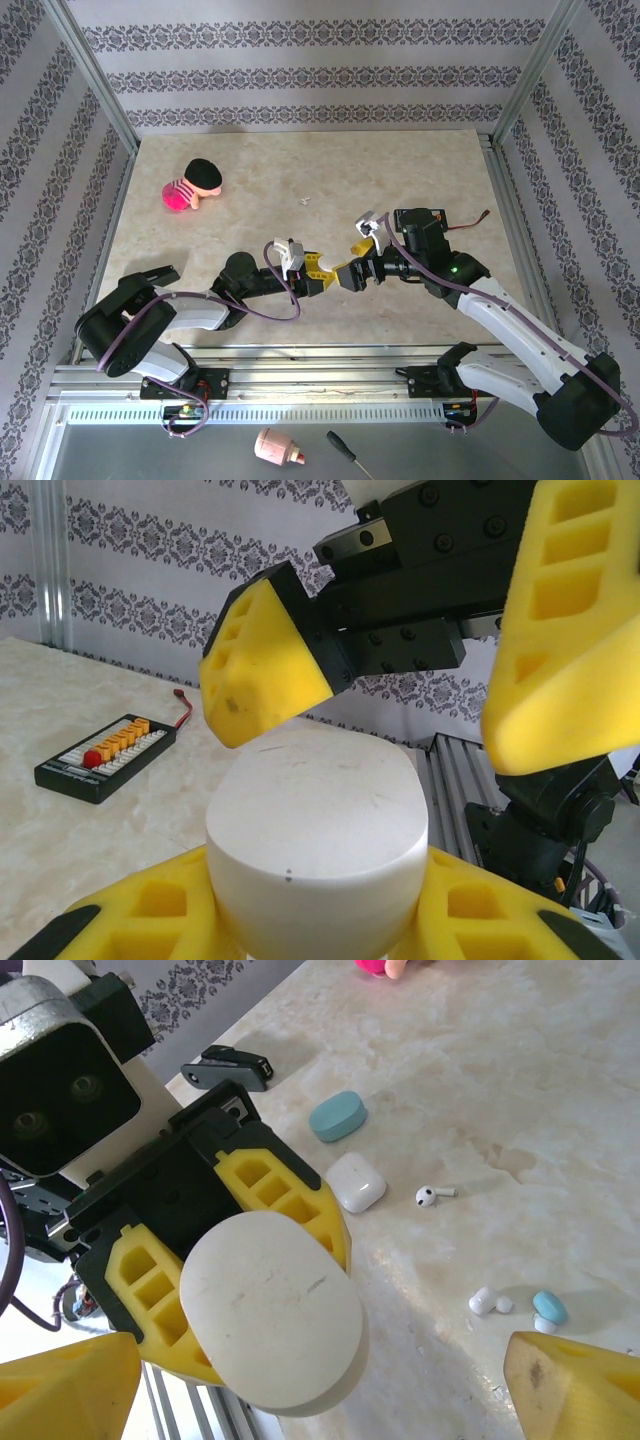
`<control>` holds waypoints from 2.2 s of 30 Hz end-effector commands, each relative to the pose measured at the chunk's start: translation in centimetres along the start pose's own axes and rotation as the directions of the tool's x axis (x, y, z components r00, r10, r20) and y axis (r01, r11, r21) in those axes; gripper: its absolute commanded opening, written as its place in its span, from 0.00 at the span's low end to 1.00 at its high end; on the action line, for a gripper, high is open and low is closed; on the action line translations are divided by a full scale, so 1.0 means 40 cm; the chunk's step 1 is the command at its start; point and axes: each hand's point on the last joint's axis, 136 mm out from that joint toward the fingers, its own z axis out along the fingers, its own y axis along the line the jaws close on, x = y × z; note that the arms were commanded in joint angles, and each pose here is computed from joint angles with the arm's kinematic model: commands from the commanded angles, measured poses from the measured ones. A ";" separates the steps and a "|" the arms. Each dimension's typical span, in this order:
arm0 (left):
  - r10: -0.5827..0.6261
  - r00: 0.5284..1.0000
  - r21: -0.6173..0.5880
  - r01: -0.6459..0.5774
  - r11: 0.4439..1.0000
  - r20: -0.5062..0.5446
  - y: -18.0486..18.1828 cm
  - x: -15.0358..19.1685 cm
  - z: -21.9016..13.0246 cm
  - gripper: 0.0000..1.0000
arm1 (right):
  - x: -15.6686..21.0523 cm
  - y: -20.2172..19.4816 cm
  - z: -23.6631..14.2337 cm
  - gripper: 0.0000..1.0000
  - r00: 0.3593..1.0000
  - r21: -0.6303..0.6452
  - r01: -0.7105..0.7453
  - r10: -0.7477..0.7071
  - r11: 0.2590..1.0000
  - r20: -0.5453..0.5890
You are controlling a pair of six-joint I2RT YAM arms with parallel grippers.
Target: Insert the wireless bluetooth earbuds into the charging case
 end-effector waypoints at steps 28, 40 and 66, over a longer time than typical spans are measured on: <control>0.016 0.999 0.067 -0.020 0.998 0.049 -0.021 -0.047 0.005 0.28 | -0.050 -0.045 0.008 0.92 0.999 0.087 -0.004 -0.001 0.996 0.051; 0.037 0.998 0.071 -0.040 0.997 0.044 -0.024 -0.039 0.000 0.28 | -0.080 -0.063 -0.001 0.91 0.995 0.108 -0.043 0.033 0.993 0.094; 0.080 0.995 -0.086 -0.075 0.993 0.052 0.055 -0.040 -0.068 0.28 | -0.139 -0.139 -0.156 0.91 0.900 0.179 -0.277 0.190 0.944 0.392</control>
